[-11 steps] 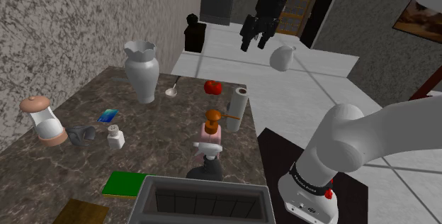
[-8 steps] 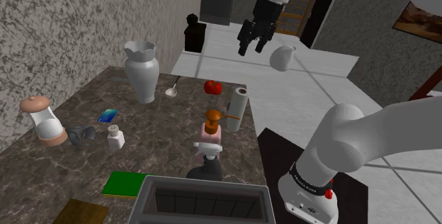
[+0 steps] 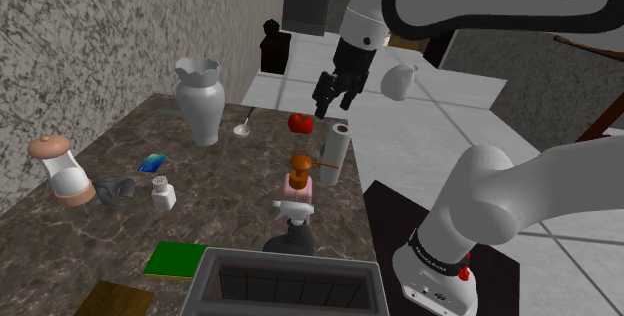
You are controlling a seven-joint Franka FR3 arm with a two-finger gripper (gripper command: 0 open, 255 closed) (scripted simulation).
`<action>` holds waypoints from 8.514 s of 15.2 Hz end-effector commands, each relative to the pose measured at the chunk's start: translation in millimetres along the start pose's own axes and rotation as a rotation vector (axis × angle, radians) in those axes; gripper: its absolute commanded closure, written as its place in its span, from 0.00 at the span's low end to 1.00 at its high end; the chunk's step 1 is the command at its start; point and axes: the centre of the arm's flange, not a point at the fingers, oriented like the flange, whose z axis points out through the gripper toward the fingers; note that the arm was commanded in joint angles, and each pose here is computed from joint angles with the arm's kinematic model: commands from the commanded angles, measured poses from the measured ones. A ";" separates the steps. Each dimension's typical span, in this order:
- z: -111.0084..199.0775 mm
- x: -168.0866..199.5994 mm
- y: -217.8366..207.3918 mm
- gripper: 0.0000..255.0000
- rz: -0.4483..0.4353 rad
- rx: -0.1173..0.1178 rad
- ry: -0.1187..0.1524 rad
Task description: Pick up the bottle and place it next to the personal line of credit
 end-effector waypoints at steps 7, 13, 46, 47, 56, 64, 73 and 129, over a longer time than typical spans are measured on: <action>78.6 -22.9 -64.3 0.00 -0.048 0.019 -0.016; 111.4 -27.2 -74.4 0.00 -0.055 0.022 -0.019; 67.4 -20.5 -78.8 1.00 -0.055 0.022 -0.019; 62.2 -19.9 -79.1 1.00 -0.055 0.022 -0.019; 15.1 -14.6 -82.1 1.00 -0.055 0.022 -0.019; -26.8 -9.9 -84.8 1.00 -0.055 0.022 -0.019; -74.0 -4.6 -87.8 1.00 -0.055 0.022 -0.019; -45.7 304.0 -130.6 1.00 -0.055 0.022 -0.019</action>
